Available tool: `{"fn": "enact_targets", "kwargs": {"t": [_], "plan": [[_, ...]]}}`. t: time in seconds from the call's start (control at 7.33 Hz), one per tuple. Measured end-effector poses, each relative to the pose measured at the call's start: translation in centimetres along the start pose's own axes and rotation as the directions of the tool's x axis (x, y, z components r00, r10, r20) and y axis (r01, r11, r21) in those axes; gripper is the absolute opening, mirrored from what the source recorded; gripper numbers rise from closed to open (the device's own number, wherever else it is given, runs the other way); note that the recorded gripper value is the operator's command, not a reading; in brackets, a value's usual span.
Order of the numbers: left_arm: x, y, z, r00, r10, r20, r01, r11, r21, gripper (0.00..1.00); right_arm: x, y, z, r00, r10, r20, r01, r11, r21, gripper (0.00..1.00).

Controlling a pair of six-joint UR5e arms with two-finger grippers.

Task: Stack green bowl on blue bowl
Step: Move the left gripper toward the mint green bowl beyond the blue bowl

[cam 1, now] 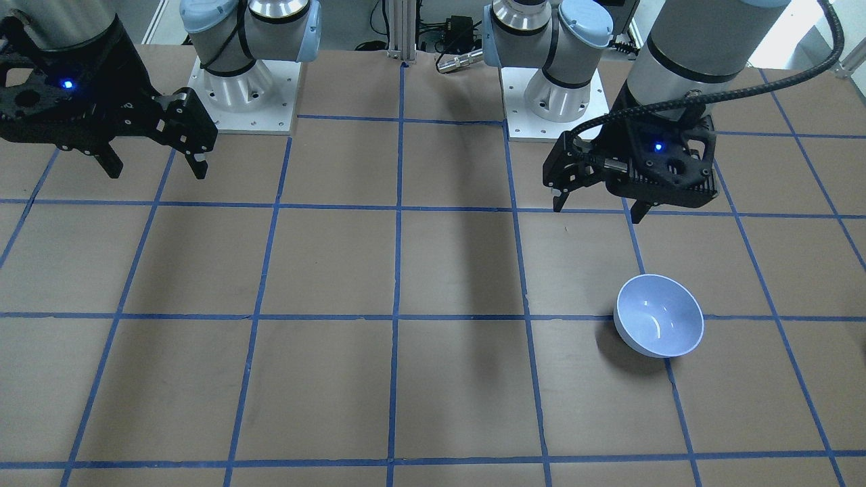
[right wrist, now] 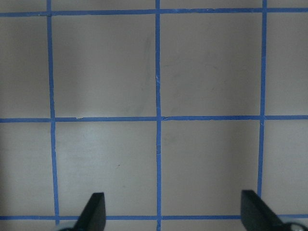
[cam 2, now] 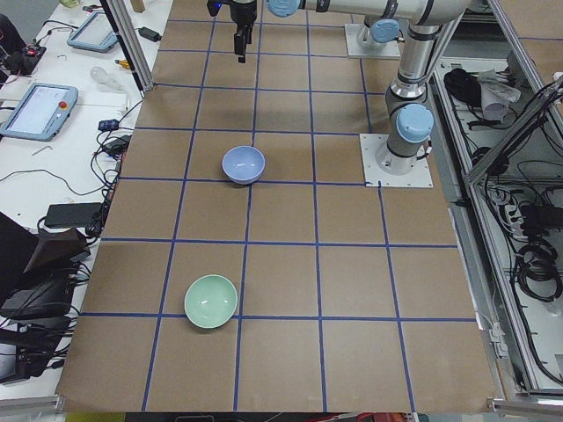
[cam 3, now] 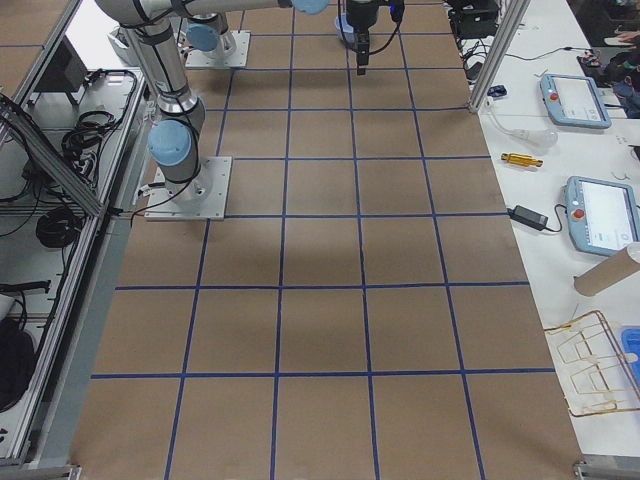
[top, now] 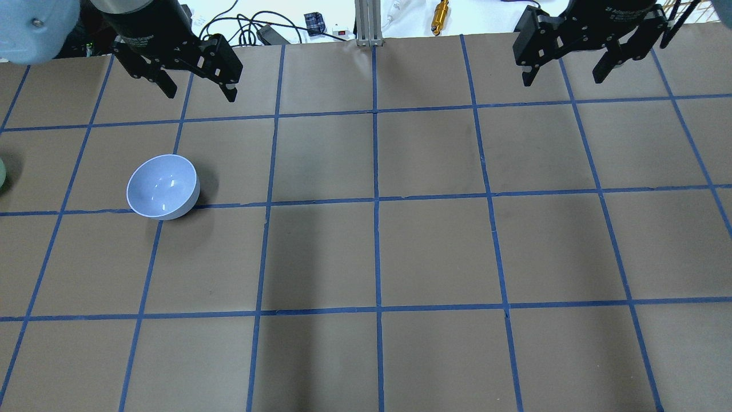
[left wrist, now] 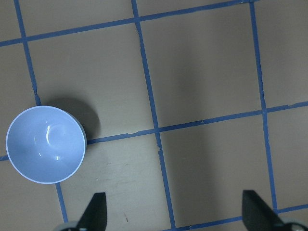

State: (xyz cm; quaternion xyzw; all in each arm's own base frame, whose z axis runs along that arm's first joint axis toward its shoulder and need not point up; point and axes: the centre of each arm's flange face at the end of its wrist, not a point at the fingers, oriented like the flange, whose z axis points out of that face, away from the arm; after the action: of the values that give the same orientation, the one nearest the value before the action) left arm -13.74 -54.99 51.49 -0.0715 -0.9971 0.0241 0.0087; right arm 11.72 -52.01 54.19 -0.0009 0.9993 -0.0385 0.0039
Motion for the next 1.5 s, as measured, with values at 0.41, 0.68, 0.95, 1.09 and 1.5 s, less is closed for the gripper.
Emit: {"fn": "enact_targets", "kwargs": {"t": [0.41,0.68,0.95,1.09,1.5], "plan": [[0.0,0.4,-0.1,0.998,-0.065,0.002,0.065,0.998,-0.002,1.0,0.0,0.0,0.0,1.0,0.0,-0.001,0.0,1.0,-0.001,1.0],[-0.8,0.4,0.0,0.996,-0.085,0.001,0.085,0.996,-0.006,1.0,0.0,0.0,0.0,1.0,0.0,-0.001,0.0,1.0,-0.001,1.0],[-6.7,0.6,-0.1,0.997,-0.07,-0.012,0.07,0.996,-0.052,1.0,0.0,0.0,0.1,1.0,-0.001,-0.001,0.001,1.0,-0.001,1.0],[-11.4,1.3,0.0,0.999,-0.02,-0.029,0.018,0.996,-0.085,1.0,0.0,0.0,0.1,1.0,-0.001,-0.001,0.001,1.0,-0.001,1.0],[-29.3,4.2,2.7,0.97,0.236,-0.058,-0.242,0.963,-0.12,1.0,0.0,0.0,0.1,1.0,-0.001,-0.001,0.001,1.0,-0.001,1.0]]}}
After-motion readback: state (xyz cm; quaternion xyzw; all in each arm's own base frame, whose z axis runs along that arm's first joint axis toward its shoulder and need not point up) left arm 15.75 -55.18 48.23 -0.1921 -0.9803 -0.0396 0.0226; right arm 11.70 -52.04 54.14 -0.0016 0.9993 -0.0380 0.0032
